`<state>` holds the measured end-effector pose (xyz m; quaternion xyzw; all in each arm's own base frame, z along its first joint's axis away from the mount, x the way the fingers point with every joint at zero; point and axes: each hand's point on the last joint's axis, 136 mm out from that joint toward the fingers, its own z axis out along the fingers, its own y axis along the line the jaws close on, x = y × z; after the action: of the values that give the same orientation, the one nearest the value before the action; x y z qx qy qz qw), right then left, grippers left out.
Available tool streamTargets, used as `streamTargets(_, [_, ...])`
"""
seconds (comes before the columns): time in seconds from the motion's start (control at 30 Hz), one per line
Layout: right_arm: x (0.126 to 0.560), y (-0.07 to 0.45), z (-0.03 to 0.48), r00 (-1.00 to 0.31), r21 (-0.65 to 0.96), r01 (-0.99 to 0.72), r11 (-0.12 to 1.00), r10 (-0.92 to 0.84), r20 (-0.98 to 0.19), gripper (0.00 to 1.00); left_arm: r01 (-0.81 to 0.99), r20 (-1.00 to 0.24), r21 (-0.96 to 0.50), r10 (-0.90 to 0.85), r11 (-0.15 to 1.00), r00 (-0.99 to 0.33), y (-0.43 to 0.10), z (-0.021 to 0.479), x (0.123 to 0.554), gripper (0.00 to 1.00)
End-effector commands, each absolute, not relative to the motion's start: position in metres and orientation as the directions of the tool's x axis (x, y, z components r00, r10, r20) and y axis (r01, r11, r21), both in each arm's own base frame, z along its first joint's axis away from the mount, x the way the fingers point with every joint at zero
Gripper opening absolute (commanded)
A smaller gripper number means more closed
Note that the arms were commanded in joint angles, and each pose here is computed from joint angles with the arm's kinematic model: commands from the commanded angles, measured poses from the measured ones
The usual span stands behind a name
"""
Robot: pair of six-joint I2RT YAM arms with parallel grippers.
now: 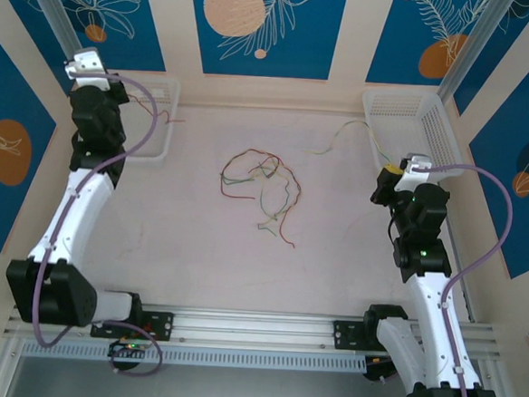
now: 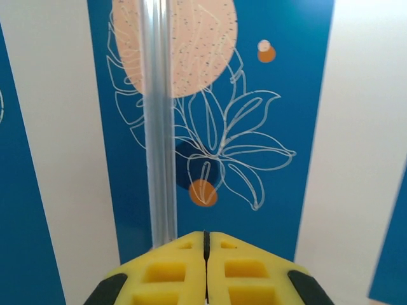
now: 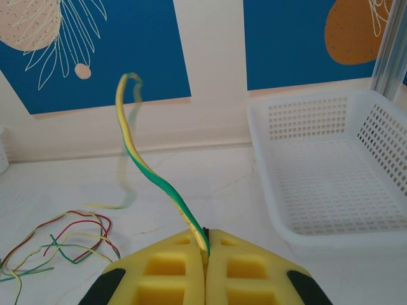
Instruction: Untangle the cables
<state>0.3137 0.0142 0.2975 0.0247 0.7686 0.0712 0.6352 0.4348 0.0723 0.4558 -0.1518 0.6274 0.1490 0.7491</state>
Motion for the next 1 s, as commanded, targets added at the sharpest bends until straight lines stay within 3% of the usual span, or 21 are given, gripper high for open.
streamTargets(0.0, [0.309,0.016,0.301,-0.167,0.134,-0.068,0.989,0.121,-0.978,0.00,-0.443,-0.976,-0.047,0.054,0.895,0.213,0.095,0.478,0.445,0.00])
streamTargets(0.2, [0.309,0.022,0.301,-0.169,0.163,-0.098,0.982,0.145,-0.975,0.00,-0.477,-0.983,-0.070,0.021,0.876,0.181,0.146,0.444,0.487,0.00])
streamTargets(0.47, [0.304,0.026,0.299,-0.178,0.170,-0.112,0.979,0.149,-0.973,0.00,-0.422,-0.996,0.060,0.028,0.905,-0.082,0.162,0.344,0.576,0.00])
streamTargets(0.97, [0.301,0.031,0.308,-0.160,0.164,-0.145,0.976,0.141,-0.977,0.00,-0.320,-0.847,0.021,-0.154,0.947,-0.508,0.139,0.186,0.595,0.00])
